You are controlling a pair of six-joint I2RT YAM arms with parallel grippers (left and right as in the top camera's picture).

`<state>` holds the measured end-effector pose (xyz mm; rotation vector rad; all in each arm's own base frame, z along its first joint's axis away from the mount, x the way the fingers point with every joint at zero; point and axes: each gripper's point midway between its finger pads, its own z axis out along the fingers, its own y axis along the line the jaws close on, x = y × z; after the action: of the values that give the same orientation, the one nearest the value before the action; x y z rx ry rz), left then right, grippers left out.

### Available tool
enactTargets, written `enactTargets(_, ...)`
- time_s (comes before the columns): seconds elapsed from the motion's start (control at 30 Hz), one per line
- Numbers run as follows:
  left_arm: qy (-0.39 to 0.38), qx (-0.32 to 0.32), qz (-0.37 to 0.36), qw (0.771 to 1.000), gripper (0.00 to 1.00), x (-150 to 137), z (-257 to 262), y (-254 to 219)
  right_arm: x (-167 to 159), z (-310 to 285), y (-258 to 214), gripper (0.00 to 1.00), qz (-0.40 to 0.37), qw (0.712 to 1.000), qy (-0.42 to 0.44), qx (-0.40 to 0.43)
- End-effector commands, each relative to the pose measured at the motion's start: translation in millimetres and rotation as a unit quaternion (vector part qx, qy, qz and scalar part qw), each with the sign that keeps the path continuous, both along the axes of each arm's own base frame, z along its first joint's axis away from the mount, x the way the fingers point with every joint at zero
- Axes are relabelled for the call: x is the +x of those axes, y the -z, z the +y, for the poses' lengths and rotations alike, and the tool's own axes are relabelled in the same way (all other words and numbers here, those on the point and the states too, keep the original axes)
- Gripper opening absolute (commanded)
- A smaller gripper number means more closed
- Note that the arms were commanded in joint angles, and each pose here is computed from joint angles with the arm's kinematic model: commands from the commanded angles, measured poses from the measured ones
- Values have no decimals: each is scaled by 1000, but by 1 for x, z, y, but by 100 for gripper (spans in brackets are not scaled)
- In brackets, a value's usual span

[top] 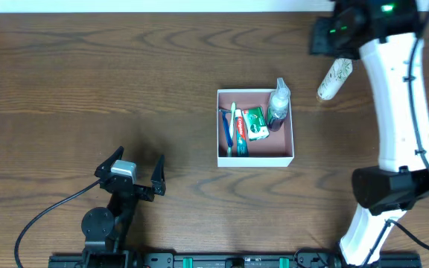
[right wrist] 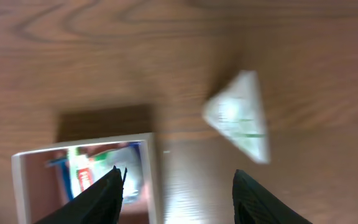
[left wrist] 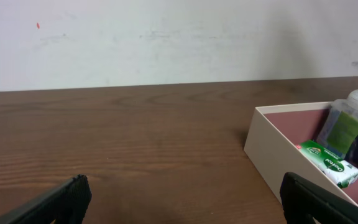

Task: Pack container
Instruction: 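Open the right gripper and move it to the white Pantene tube, then lower the right gripper and grasp the Pantene tube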

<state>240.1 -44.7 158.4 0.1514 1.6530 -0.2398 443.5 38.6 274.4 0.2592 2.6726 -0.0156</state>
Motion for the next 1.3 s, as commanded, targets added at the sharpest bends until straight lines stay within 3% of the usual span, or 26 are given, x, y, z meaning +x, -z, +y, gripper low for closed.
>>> enactTargets(0.0, 1, -2, 26, 1000, 98, 0, 0, 17, -4, -38, -1, 54, 6, 1000, 21, -22)
enactTargets(0.33, 1, -2, 26, 1000, 98, 0, 0, 17, -3, -78, 20, 51, 29, 998, 40, -29)
enactTargets(1.27, 1, -2, 26, 1000, 98, 0, 0, 17, 16, -55, 98, 44, 54, 998, -22, 17)
